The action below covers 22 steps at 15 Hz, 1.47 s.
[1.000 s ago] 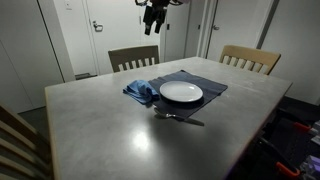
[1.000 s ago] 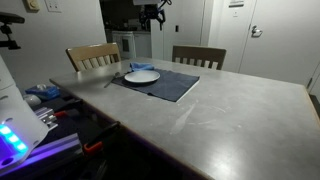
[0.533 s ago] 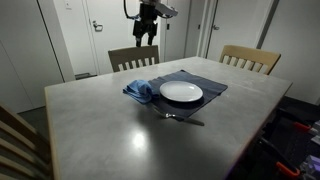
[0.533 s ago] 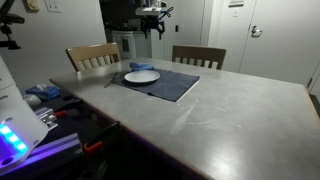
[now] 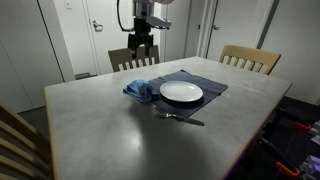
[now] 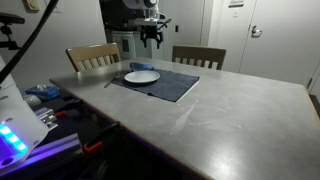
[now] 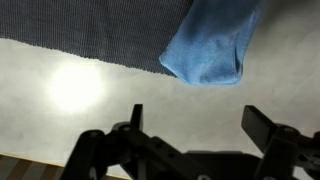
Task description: Use the blue towel to wipe the white plate
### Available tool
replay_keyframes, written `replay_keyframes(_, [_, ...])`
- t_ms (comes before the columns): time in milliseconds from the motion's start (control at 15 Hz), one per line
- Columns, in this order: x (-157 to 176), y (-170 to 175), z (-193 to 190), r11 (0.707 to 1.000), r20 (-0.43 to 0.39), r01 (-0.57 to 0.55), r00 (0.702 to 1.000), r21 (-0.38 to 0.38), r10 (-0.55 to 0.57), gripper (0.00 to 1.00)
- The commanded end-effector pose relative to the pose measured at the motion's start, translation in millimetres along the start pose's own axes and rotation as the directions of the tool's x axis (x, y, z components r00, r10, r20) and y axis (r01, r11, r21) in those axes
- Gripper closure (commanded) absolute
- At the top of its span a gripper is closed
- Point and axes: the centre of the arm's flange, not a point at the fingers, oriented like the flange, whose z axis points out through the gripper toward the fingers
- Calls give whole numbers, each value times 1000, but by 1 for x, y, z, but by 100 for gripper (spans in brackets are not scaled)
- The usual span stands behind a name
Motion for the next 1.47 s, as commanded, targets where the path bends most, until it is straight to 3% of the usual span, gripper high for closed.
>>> replay_keyframes(0, [0,0,0,1000,0,0,1000,0,0,0])
replay_keyframes(200, [-1,-6,2,1000,6,9,1000,-4,-9,0])
replay_keyframes(600, [-15,-36,42,999,79,-15,997,-31,17,0])
replay_keyframes(1067, [-26,-39,94,996,136,-89,987,-1,89,0])
replay_keyframes(1400, [-35,-50,104,993,181,-114,977,-12,114,0])
